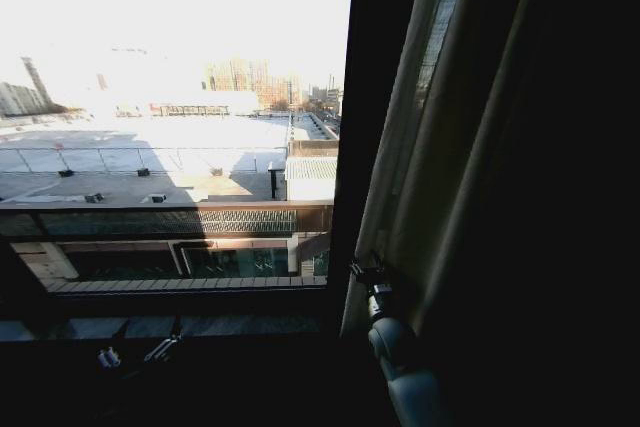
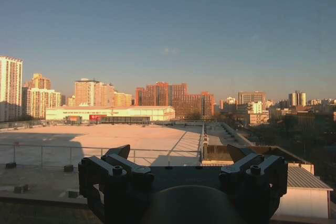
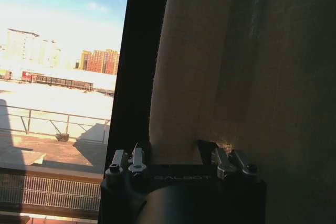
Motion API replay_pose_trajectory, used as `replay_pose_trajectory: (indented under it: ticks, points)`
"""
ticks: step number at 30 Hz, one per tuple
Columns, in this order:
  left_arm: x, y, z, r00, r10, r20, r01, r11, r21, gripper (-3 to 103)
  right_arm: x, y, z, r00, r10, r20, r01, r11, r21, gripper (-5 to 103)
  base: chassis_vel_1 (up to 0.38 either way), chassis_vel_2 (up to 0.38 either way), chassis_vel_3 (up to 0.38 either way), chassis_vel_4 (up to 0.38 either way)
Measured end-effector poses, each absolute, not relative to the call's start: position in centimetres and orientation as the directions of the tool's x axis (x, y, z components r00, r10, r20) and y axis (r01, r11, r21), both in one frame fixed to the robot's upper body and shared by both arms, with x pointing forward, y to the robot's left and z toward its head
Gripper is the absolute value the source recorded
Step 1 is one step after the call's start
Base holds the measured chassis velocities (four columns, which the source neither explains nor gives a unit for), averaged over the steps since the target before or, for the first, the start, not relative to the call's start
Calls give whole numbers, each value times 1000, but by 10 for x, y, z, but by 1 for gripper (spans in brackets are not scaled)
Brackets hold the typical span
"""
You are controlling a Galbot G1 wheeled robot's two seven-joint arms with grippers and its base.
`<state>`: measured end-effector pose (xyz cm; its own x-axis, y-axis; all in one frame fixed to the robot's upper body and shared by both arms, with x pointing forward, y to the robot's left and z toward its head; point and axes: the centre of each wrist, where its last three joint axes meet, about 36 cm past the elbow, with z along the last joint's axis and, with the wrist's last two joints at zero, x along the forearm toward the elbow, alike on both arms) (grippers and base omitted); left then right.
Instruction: Open the curtains by pulling them apart, changing their state from closed to fully open.
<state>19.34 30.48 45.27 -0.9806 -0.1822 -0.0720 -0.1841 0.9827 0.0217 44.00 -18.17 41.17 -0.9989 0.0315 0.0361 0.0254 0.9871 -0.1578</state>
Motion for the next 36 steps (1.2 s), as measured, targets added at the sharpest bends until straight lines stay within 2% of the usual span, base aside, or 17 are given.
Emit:
replay_pose_trajectory:
  ticks: [2, 5, 6, 9, 12, 15, 23, 29, 33, 36]
  points:
    - [194, 304, 453, -981, -182, -73, -184, 983, 20, 100, 441, -182, 412, -999, 35, 35, 29, 987, -159, 52, 0, 0, 0, 0]
    - [195, 303, 453, -981, -179, -76, -181, 983, 20, 100, 444, -186, 411, -998, 55, 31, 50, 986, -161, 36, 0, 0, 0, 0]
    - [195, 303, 453, -981, -179, -76, -181, 983, 20, 100, 444, -186, 411, -998, 55, 31, 50, 986, -161, 36, 0, 0, 0, 0]
    - [195, 302, 453, -981, -180, -76, -182, 983, 18, 100, 446, -189, 412, -998, 59, 30, 54, 986, -158, 20, 0, 0, 0, 0]
    - [195, 302, 453, -981, -181, -76, -183, 983, 17, 100, 446, -190, 412, -998, 58, 29, 52, 986, -159, 14, 0, 0, 0, 0]
    - [195, 303, 452, -980, -184, -74, -186, 982, 19, 100, 446, -192, 414, -998, 49, 25, 45, 988, -146, 2, 0, 0, 0, 0]
    - [193, 304, 452, -980, -187, -74, -189, 982, 18, 100, 431, -205, 432, -1000, 20, 8, 19, 993, -116, 0, 0, 0, 0, 0]
    - [192, 304, 451, -980, -184, -76, -186, 982, 16, 100, 434, -251, 441, -987, 159, 6, 157, 980, -122, 0, 0, 0, 0, 0]
    - [190, 303, 451, -980, -182, -76, -184, 983, 17, 100, 438, -296, 450, -952, 306, 9, 303, 944, -131, 0, 0, 0, 0, 0]
    - [189, 303, 450, -980, -182, -77, -183, 983, 16, 100, 440, -314, 456, -930, 368, 12, 363, 922, -133, 0, 0, 0, 0, 0]
